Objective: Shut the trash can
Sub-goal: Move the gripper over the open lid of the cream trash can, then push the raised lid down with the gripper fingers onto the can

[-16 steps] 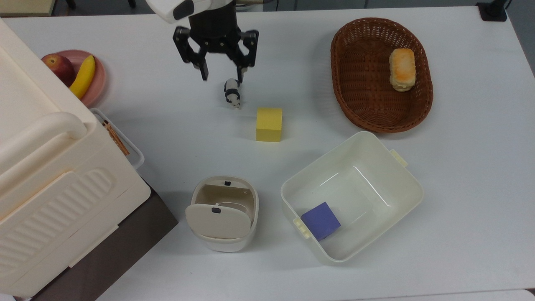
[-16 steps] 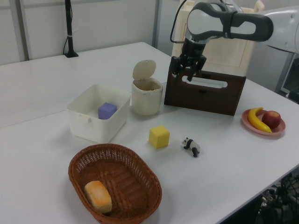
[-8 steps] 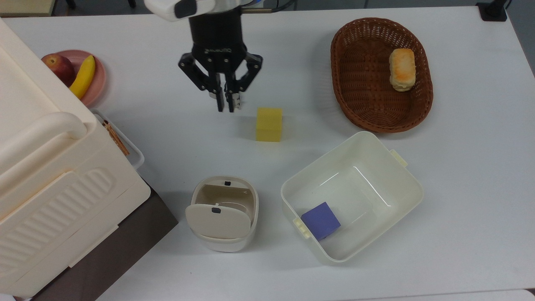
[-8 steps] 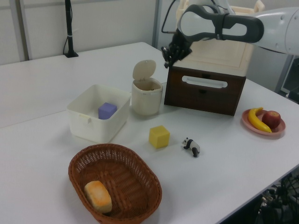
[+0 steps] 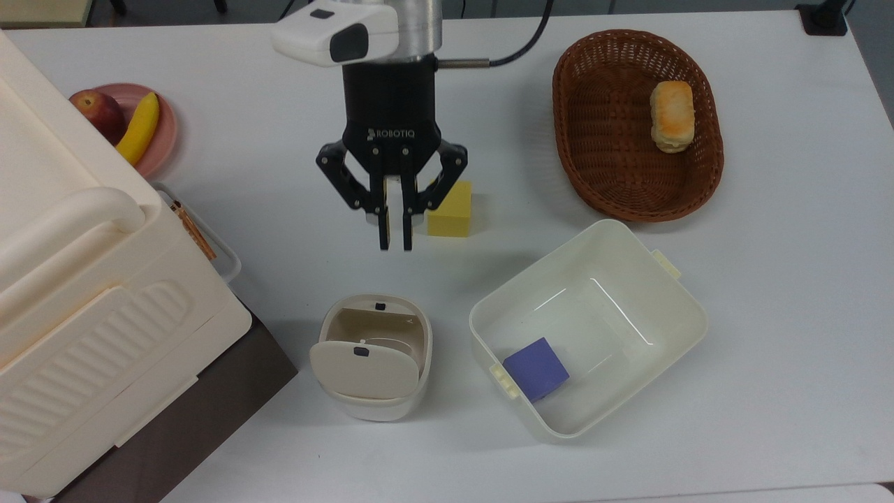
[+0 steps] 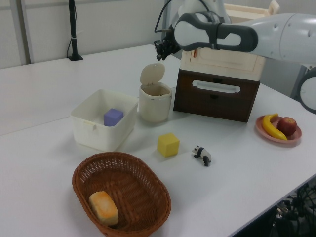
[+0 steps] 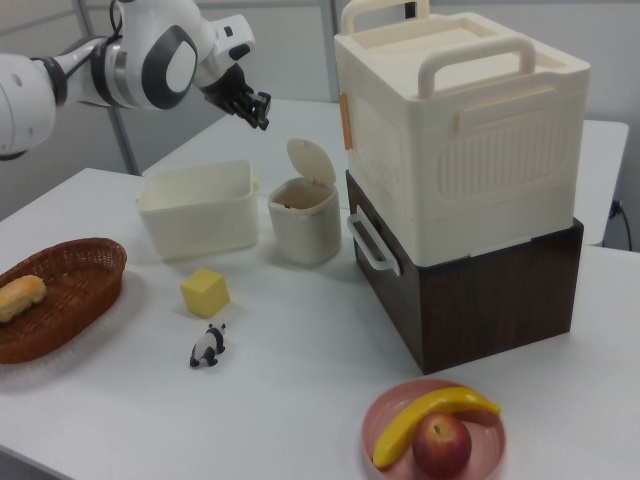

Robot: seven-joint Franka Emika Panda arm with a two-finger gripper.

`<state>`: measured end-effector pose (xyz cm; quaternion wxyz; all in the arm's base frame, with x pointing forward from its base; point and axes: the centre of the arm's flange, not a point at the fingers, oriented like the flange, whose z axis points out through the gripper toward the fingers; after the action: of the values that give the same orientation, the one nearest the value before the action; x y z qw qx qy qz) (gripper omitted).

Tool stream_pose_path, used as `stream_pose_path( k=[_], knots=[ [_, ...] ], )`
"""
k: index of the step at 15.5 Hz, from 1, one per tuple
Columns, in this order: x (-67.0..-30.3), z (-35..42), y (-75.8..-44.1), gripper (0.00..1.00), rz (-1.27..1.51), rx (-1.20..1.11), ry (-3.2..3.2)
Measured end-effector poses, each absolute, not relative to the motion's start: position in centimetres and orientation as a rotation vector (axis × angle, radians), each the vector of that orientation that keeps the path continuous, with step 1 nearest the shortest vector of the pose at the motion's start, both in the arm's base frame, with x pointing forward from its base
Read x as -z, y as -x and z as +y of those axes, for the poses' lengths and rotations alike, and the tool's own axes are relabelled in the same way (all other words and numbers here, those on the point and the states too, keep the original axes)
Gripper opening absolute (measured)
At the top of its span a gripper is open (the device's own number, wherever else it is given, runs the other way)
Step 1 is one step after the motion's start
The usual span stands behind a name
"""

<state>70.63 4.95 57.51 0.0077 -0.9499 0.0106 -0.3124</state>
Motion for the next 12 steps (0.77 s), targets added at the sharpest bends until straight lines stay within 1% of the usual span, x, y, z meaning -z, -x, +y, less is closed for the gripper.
stream_pose_path(
  k=[3, 6, 12],
  knots=[
    [-56.7, 4.8, -71.9, 0.22, 0.021, 1.078, 2.947],
    [-55.0, 4.7, -73.0, 0.23, 0.015, 1.113, 2.943],
    [-52.9, 2.6, -75.4, 0.22, 0.045, 1.226, 2.931]
  ],
)
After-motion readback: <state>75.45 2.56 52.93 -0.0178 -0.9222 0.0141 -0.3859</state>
